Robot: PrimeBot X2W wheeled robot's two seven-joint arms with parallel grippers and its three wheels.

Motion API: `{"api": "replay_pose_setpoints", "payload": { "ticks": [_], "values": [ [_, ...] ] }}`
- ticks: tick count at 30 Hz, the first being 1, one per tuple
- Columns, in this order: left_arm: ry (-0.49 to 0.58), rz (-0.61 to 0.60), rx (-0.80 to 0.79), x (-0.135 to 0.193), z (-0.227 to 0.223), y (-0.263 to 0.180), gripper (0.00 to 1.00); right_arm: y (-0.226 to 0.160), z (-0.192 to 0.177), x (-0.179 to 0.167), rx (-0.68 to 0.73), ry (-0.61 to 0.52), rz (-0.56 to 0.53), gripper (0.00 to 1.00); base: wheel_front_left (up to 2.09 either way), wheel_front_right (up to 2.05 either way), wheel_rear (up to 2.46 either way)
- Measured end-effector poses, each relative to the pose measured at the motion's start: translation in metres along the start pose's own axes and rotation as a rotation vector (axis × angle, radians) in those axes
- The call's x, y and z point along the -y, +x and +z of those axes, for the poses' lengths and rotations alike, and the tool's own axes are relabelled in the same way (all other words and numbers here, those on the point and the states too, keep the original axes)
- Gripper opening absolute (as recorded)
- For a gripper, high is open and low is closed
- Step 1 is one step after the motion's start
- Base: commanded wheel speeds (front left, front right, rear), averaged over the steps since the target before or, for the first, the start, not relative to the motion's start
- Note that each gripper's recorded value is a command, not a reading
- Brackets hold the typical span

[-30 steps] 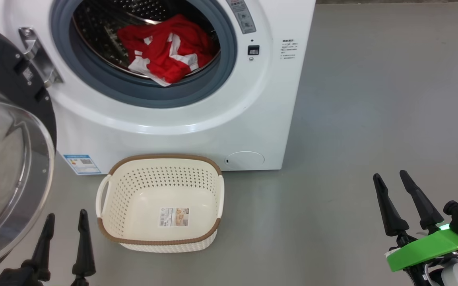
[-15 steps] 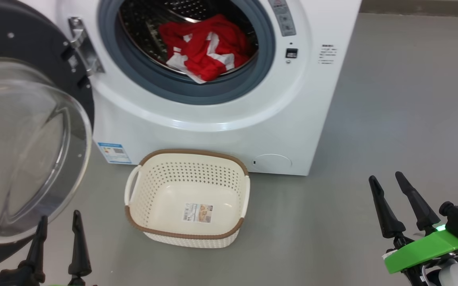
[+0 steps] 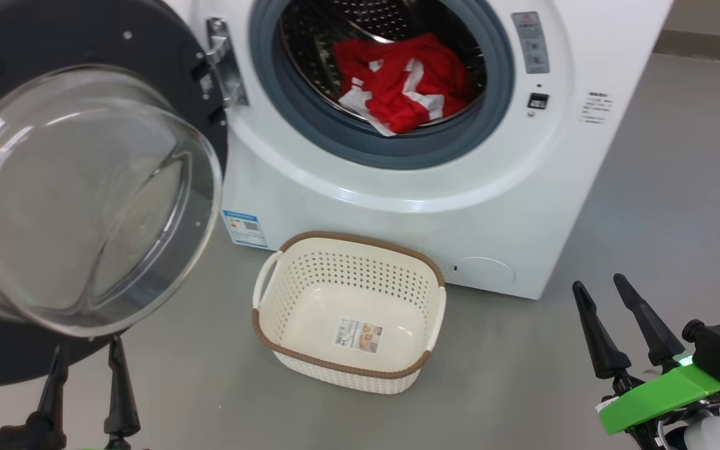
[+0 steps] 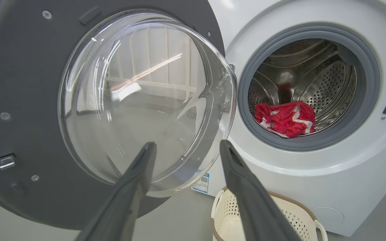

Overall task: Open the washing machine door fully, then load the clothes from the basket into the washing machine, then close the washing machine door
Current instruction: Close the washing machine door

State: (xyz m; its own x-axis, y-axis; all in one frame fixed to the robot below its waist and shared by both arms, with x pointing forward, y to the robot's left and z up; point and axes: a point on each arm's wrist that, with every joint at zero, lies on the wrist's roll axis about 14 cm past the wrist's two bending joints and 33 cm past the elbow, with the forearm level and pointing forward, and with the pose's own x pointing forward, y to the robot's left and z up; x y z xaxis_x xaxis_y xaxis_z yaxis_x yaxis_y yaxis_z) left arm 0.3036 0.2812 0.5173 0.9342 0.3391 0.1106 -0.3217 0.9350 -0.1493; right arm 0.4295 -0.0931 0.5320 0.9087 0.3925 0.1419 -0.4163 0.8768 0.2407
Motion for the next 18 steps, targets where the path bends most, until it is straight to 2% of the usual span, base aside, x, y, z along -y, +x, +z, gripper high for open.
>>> {"api": "replay_pose_setpoints", "payload": {
  "ticks": [18],
  "values": [
    [0.013, 0.162, 0.031, -0.053, 0.013, -0.039, 1.0, 0.024, -0.015, -0.054, -0.036, 0.023, 0.149, 1.0, 0.0, 0.0, 0.0]
  ]
}}
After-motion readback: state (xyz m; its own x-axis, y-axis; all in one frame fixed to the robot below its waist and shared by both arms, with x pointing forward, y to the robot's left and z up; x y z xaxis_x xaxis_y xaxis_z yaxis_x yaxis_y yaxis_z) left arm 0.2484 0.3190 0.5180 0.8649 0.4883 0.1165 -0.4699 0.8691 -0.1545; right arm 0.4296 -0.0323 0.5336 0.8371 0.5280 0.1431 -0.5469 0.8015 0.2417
